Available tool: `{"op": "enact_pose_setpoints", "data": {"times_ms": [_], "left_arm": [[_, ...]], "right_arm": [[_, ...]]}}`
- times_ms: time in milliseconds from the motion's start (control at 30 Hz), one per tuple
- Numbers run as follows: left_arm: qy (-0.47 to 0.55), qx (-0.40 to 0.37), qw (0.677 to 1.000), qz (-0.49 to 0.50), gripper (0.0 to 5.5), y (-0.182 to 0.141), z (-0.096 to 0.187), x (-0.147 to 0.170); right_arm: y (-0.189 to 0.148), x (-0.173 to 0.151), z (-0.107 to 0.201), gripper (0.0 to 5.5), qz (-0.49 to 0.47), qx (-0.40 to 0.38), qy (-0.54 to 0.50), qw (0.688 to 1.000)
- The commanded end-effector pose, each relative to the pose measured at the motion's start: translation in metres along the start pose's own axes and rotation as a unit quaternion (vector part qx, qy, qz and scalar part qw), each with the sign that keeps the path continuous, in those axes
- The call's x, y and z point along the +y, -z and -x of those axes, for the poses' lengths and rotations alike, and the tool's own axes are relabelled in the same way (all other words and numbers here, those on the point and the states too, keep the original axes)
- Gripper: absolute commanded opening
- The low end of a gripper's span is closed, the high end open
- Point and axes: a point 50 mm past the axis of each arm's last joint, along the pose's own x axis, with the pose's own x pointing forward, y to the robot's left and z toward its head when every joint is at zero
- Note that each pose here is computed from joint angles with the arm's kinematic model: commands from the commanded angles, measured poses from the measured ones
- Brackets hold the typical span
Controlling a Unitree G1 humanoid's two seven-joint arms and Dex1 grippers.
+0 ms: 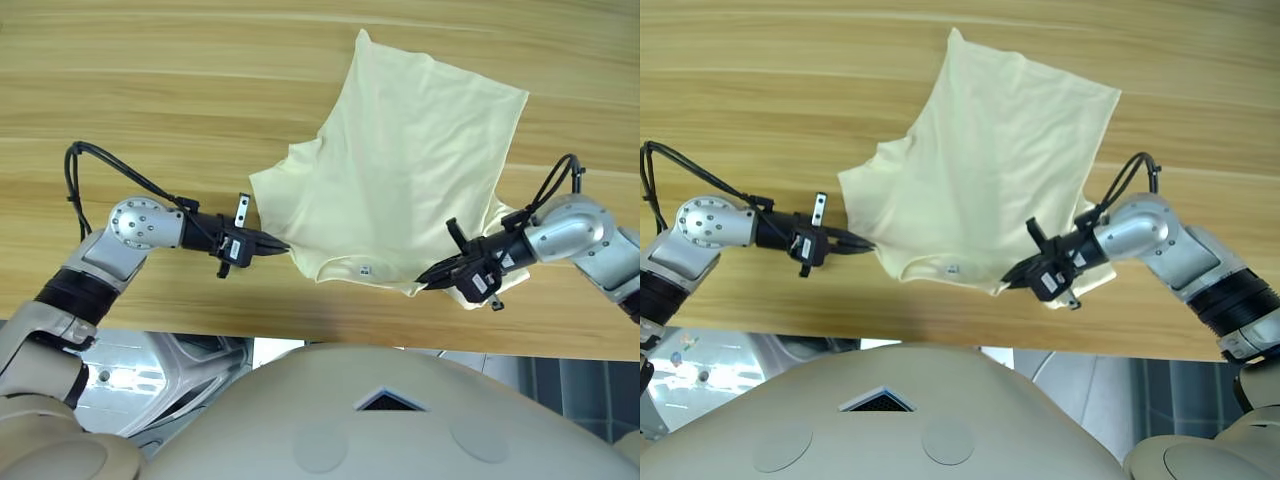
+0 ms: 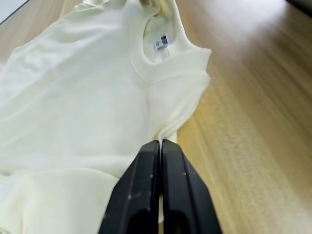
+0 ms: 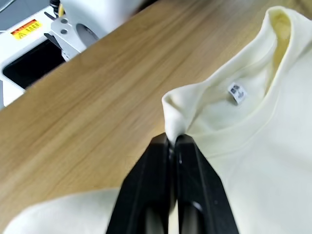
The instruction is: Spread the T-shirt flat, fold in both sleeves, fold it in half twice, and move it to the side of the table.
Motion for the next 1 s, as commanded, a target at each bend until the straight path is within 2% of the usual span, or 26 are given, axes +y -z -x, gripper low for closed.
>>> {"op": "enact_pose_setpoints", "data": {"times_ms": [33, 67, 100, 133, 200, 367, 433, 500, 533, 567, 600, 633, 667, 767, 833, 867, 900, 1000], "left_arm": [[0.021, 0.034, 0.999, -0.019, 0.02, 0.004, 0.002, -0.007], [0.026, 0.045, 0.998, -0.020, 0.02, 0.006, 0.003, -0.008], [0.030, 0.056, 0.998, -0.020, 0.27, 0.008, 0.005, -0.009], [0.033, 0.059, 0.998, -0.019, 0.40, 0.008, 0.007, -0.008], [0.031, 0.054, 0.998, -0.018, 0.67, 0.003, 0.015, -0.003], [0.001, 0.014, 1.000, -0.018, 1.41, -0.018, 0.046, 0.009], [-0.003, -0.015, 1.000, -0.016, 1.73, -0.030, 0.058, 0.012], [-0.034, -0.056, 0.998, -0.020, 2.02, -0.044, 0.070, 0.026], [-0.061, -0.069, 0.995, -0.031, 2.18, -0.050, 0.076, 0.036], [-0.087, -0.071, 0.993, -0.045, 2.18, -0.054, 0.080, 0.046], [-0.119, -0.070, 0.988, -0.061, 2.20, -0.056, 0.083, 0.055], [-0.135, -0.069, 0.985, -0.077, 2.20, -0.057, 0.082, 0.060], [-0.140, -0.063, 0.984, -0.088, 2.00, -0.056, 0.079, 0.060], [-0.145, -0.047, 0.983, -0.104, 1.58, -0.053, 0.073, 0.058], [-0.156, -0.035, 0.981, -0.115, 1.29, -0.051, 0.072, 0.060], [-0.158, -0.030, 0.980, -0.119, 1.09, -0.049, 0.071, 0.060], [-0.160, -0.026, 0.979, -0.122, 0.92, -0.048, 0.071, 0.060], [-0.163, -0.019, 0.978, -0.128, 0.46, -0.045, 0.069, 0.058]], "right_arm": [[0.004, -0.002, 0.002, 0.00, -0.010, 0.020, 0.008, 1.000], [0.002, -0.003, 0.003, 0.00, -0.015, 0.018, 0.008, 1.000], [0.001, -0.003, 0.004, 0.00, -0.020, 0.014, 0.007, 1.000], [-0.002, -0.004, 0.005, 0.36, -0.024, 0.009, 0.007, 1.000], [-0.012, -0.005, 0.008, 0.65, -0.031, -0.014, -0.005, 0.999], [-0.069, -0.009, 0.035, 1.47, -0.009, -0.163, -0.002, 0.987], [-0.079, -0.016, 0.052, 1.54, 0.004, -0.192, 0.029, 0.981], [-0.066, -0.044, 0.079, 1.54, 0.008, -0.157, 0.161, 0.974], [-0.049, -0.066, 0.096, 1.54, -0.011, -0.106, 0.260, 0.960], [-0.033, -0.086, 0.110, 1.54, -0.027, -0.057, 0.343, 0.937], [-0.011, -0.106, 0.126, 1.35, -0.046, 0.017, 0.435, 0.899], [0.006, -0.119, 0.138, 1.22, -0.059, 0.076, 0.494, 0.864], [0.021, -0.125, 0.141, 0.95, -0.061, 0.138, 0.518, 0.842], [0.040, -0.131, 0.141, 0.50, -0.044, 0.231, 0.523, 0.819], [0.056, -0.137, 0.150, 0.15, -0.035, 0.335, 0.536, 0.774], [0.065, -0.138, 0.148, 0.00, -0.034, 0.374, 0.522, 0.765], [0.071, -0.137, 0.143, 0.00, -0.034, 0.397, 0.506, 0.765], [0.090, -0.128, 0.116, 0.00, -0.027, 0.437, 0.420, 0.795]]}}
